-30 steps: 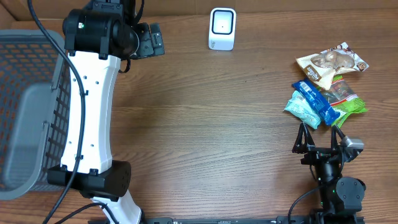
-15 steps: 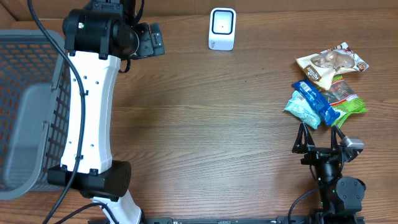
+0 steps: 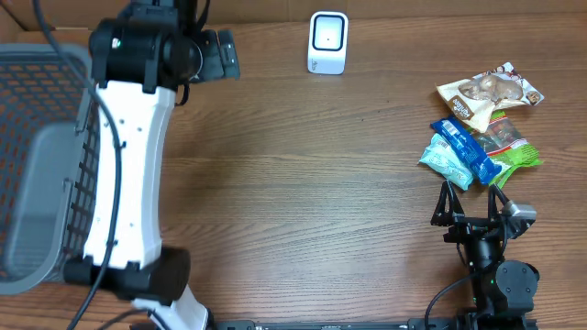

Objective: Scan the item barcode

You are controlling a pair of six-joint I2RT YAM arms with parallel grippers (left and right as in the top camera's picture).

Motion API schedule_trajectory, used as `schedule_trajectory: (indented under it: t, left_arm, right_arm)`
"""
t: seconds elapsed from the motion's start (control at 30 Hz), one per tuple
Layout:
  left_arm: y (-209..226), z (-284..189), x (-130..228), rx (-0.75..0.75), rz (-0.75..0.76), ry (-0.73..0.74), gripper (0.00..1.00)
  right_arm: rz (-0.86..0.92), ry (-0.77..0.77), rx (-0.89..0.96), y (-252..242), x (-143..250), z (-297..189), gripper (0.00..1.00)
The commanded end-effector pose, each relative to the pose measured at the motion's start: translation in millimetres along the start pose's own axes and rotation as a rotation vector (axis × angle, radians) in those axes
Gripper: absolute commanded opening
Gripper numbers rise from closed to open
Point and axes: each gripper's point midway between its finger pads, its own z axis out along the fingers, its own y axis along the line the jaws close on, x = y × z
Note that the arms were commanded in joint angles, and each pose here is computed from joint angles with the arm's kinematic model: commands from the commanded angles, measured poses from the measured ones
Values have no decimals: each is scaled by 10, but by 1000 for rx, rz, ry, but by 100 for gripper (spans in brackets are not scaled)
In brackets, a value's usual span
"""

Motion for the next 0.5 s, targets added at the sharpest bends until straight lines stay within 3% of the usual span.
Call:
schedule_trajectory:
  t: [0.0,0.17,0.47]
  left_arm:
    - [-66,-517,-50,111,132,-155,100]
    - [-99,-701,79,199,274,-360,100]
    - [253,-635,840,216,284,-639,100]
  right_arm:
    - [0,-3,-6,0,17,1,100]
    - [0,-3,-6,0,17,1,100]
    - [0,-3,-6,0,17,1,100]
